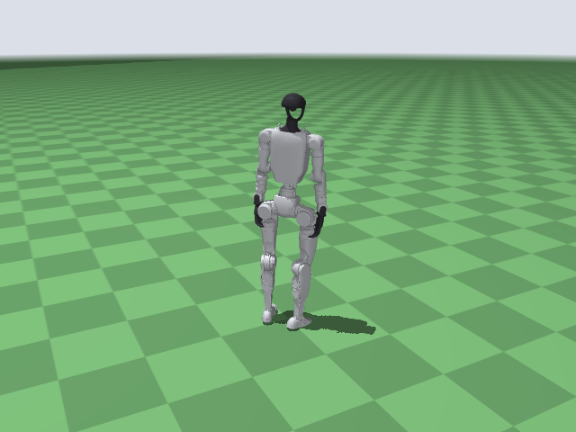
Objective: In place motions
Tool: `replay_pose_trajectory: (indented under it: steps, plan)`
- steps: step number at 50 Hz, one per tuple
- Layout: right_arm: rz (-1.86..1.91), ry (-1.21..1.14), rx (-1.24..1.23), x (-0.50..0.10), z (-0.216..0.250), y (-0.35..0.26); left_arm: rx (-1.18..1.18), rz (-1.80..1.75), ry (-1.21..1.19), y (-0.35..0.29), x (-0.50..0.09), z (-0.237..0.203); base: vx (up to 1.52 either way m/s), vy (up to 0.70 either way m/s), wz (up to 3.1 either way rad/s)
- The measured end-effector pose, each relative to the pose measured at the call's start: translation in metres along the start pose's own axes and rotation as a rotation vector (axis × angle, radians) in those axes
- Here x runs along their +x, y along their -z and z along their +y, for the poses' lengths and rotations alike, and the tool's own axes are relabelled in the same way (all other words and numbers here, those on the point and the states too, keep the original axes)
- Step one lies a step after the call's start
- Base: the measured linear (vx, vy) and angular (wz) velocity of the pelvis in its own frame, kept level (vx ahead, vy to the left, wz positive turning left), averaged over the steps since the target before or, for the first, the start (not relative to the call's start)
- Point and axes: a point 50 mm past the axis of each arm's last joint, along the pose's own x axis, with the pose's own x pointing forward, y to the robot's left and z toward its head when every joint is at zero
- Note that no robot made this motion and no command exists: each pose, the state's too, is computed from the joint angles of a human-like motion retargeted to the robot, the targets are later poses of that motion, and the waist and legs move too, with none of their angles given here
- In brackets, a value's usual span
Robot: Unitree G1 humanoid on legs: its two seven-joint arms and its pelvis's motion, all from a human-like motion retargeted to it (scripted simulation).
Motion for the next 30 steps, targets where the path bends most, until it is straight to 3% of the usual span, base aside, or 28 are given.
replay_pose_trajectory:
  steps: [30]
  plan:
    - [0.003, 0.0, -0.008, -0.0002, -0.0003, -0.0002, -0.004, 0.0, 0.002, 0.0, -0.0001, 0.0001, 0.0, 0.0, 0.0]
